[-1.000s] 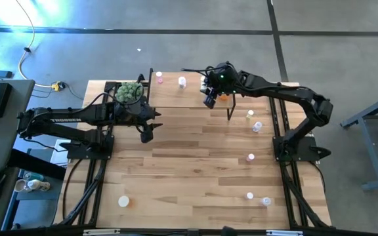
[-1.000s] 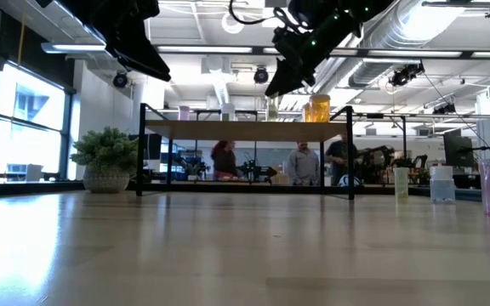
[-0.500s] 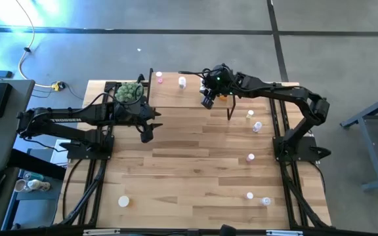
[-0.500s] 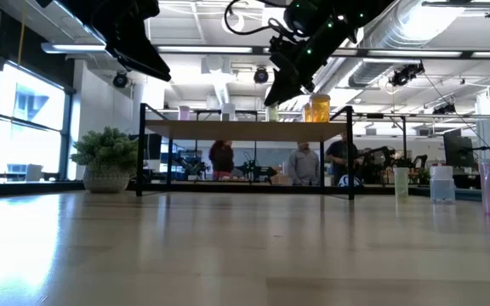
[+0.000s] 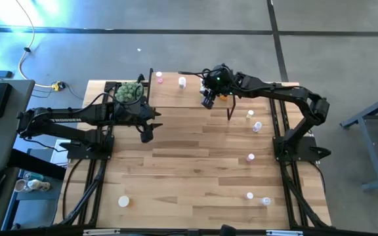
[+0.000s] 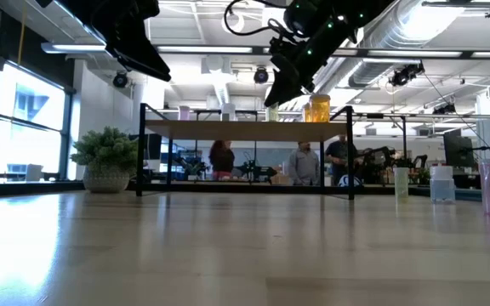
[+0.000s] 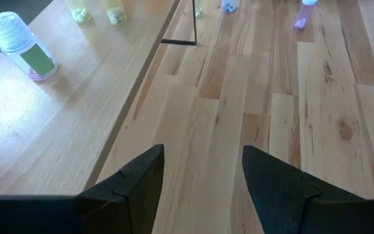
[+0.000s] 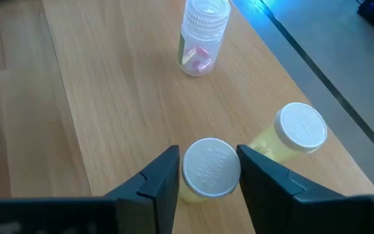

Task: Pick and place medicine bottles onto shelf by color
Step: Put the bottom yellow pill bottle on the shelf aligned with the other yellow pill bottle, then put the top transparent pill bottle on the shelf aligned with the other transparent pill bottle

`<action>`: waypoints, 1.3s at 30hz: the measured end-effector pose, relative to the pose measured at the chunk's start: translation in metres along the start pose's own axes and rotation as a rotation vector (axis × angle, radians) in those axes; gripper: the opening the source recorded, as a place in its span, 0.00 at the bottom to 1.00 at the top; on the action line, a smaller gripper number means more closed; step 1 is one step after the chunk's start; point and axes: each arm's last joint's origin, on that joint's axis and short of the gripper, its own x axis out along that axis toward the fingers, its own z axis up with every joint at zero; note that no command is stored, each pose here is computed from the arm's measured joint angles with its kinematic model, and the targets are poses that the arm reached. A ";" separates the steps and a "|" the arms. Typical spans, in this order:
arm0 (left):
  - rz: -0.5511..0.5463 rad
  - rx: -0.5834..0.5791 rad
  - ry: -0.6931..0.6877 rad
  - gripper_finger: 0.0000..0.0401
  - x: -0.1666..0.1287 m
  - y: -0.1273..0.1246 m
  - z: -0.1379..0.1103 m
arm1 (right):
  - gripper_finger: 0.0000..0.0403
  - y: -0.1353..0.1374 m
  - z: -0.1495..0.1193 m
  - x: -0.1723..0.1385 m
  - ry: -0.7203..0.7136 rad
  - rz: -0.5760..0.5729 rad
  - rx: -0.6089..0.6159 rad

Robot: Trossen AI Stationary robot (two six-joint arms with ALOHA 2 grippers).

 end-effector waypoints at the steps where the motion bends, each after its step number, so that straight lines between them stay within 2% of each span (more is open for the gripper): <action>1: 0.000 0.000 0.000 0.50 0.000 0.000 0.000 | 0.38 0.000 0.000 0.000 0.000 0.000 -0.003; 6: 0.000 0.000 0.000 0.50 0.000 0.000 0.000 | 0.43 0.000 0.001 0.000 -0.014 -0.003 -0.007; 11: 0.000 0.000 0.000 0.50 0.000 0.000 0.000 | 0.44 -0.001 0.003 -0.004 -0.026 -0.005 -0.007; 20: 0.000 0.000 0.000 0.50 0.000 0.000 0.000 | 0.44 -0.004 0.013 -0.034 -0.104 -0.015 -0.003; 24: 0.000 0.000 0.000 0.50 0.000 0.000 0.000 | 0.44 -0.002 0.012 -0.050 -0.094 -0.005 0.023; 35: 0.001 0.000 0.001 0.50 0.000 0.000 0.000 | 0.44 0.023 -0.006 -0.094 0.087 0.079 0.021; 39: 0.001 0.000 0.001 0.50 0.000 0.000 0.000 | 0.44 0.034 -0.015 -0.108 0.167 0.055 0.022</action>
